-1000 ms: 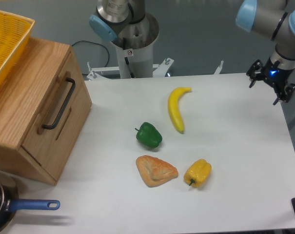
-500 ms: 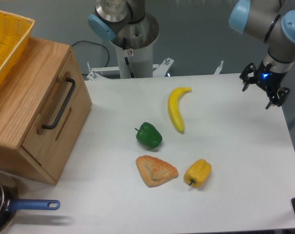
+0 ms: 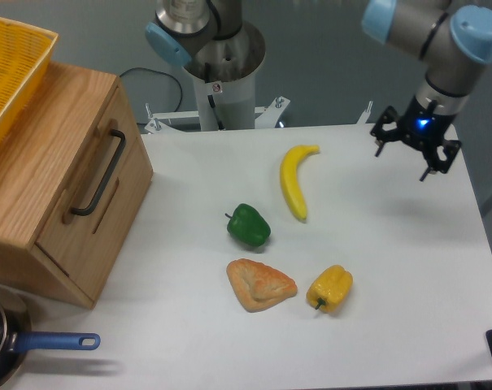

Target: Slide the top drawer open

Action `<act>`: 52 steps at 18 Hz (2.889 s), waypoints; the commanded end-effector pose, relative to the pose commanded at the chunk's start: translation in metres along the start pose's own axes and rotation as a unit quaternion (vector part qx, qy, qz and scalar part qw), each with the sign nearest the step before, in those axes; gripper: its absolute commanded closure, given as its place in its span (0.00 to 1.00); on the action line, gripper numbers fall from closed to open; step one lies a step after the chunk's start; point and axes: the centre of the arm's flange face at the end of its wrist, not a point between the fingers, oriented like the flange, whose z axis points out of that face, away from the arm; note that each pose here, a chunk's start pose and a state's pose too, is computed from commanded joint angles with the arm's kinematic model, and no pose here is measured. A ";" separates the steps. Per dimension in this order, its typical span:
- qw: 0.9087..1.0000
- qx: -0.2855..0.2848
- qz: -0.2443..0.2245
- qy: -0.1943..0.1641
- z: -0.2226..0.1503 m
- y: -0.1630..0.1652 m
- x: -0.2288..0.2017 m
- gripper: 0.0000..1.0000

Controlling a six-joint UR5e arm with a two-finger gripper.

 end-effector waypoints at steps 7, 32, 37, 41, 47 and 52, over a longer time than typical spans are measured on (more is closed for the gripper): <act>0.999 -0.003 -0.053 0.005 -0.021 -0.068 0.072 0.00; 0.994 -0.015 -0.098 0.036 -0.002 -0.224 0.265 0.00; 0.993 -0.012 -0.105 0.045 0.004 -0.238 0.260 0.00; 0.993 -0.019 -0.106 0.051 0.014 -0.253 0.265 0.00; 0.991 -0.029 -0.114 0.060 0.027 -0.259 0.279 0.00; 0.990 -0.031 -0.122 0.064 0.029 -0.264 0.293 0.00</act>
